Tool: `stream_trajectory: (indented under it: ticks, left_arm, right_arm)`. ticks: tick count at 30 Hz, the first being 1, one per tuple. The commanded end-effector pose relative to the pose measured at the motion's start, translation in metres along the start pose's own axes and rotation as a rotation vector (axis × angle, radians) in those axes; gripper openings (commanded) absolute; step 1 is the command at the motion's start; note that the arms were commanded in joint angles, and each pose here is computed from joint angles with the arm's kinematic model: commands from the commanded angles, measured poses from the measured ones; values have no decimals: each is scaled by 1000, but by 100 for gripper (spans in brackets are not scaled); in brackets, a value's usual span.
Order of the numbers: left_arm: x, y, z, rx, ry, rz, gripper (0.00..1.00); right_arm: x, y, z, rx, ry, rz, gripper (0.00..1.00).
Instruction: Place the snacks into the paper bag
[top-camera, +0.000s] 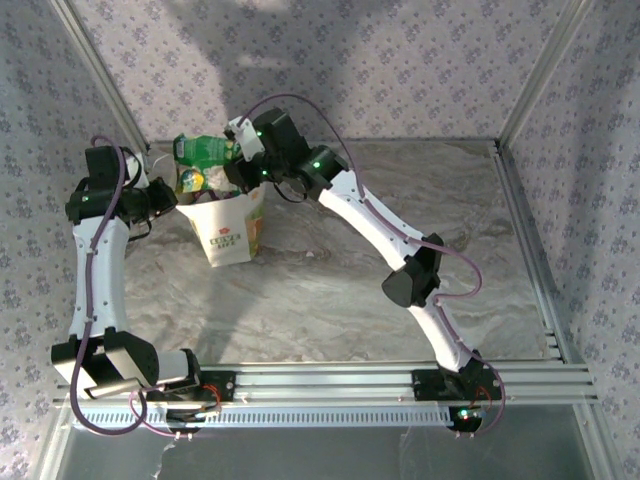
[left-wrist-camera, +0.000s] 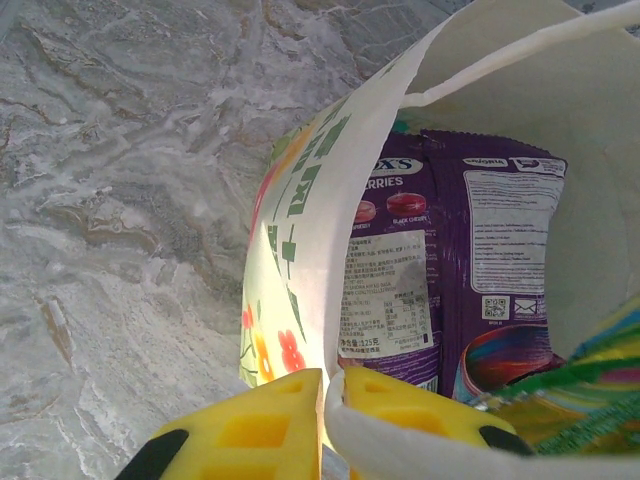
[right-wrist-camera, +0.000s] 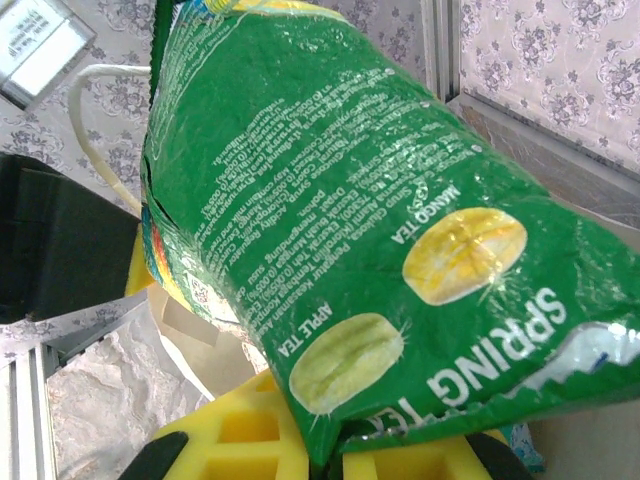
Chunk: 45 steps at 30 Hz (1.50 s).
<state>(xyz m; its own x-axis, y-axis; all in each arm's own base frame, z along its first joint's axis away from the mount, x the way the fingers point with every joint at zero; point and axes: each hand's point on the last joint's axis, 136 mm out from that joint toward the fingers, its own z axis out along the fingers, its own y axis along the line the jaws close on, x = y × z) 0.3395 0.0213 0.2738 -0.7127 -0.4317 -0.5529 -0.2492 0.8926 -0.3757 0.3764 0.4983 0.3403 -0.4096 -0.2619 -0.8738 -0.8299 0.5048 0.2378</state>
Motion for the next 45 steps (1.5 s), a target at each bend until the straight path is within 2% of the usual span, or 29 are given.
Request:
stream_trajectory:
  ticks: [1,11,22,35,37,41,45]
  left_arm:
    - [0,-1,-12,11,-18,9,15]
    - [-1,-2,-14,15,-20,5,15]
    - [0,-2,-15,16,-19,1,15]
    - [-3,-4,-17,20,-25,-1,15]
    - [-4,-4,-16,19,-25,-1,15]
    - [-4,-5,-16,24,-25,-4,15]
    - [-5,-5,-17,26,-29,-7,15]
  right_arm:
    - [-23,5,-1,-19,-85,-29,0]
    - [-24,-1,10,-6,-109,-19,0]
    - [-34,-5,5,15,-139,-41,0]
    - [-16,-23,24,30,-97,-47,8]
    - [-12,-23,26,33,-85,-43,13]
    - [-10,-24,22,46,-68,-32,29]
    - [-9,-22,13,67,-50,-31,53]
